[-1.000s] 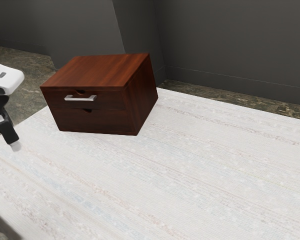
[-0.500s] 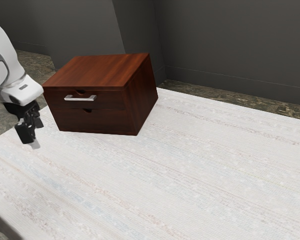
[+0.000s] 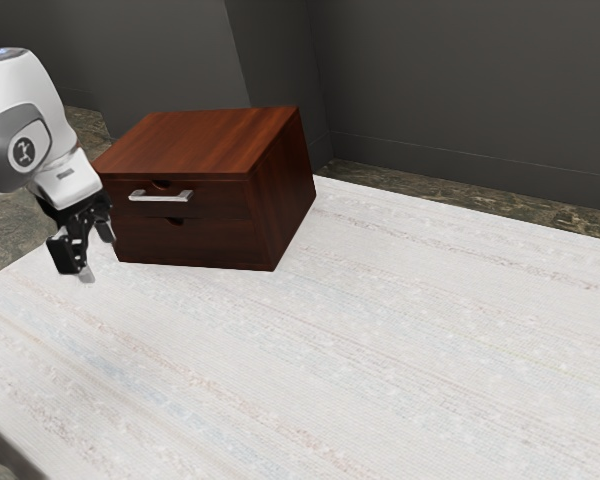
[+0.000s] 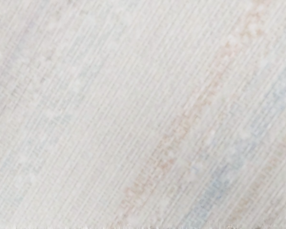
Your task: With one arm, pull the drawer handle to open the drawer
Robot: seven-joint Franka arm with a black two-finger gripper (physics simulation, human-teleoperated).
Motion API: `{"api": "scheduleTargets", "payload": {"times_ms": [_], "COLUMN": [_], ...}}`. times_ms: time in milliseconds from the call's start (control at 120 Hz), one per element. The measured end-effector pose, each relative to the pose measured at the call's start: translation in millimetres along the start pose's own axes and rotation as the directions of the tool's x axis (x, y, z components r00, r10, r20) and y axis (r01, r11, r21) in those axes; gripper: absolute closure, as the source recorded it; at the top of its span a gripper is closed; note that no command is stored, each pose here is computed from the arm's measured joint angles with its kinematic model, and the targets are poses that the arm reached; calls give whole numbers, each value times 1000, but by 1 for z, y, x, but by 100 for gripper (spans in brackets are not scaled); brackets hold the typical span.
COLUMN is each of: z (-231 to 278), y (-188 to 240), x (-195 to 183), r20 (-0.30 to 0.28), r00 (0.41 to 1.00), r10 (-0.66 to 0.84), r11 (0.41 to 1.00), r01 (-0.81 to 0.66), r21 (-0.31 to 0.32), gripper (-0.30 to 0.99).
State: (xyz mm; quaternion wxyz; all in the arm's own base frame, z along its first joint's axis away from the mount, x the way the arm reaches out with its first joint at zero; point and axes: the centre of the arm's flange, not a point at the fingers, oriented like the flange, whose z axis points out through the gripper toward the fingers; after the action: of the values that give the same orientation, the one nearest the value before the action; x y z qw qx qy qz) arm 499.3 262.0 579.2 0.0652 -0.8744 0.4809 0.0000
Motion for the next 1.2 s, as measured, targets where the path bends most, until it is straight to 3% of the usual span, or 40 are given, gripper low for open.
{"api": "scheduleTargets", "payload": {"times_ms": [300,625,833,1200], "z": [-7,5,5,7], "y": [-29,-57,-71,-84], "x": [-8,-13,3,-15], "r20": [4,-118,-160,-164], "r00": [999,990,973,969], "r10": [51,83,163,183], "r11": [998,996,986,983], "r01": [-51,-85,-168,-184], "r21": [26,-11,-15,10], "gripper": [0,0,0,0]}}
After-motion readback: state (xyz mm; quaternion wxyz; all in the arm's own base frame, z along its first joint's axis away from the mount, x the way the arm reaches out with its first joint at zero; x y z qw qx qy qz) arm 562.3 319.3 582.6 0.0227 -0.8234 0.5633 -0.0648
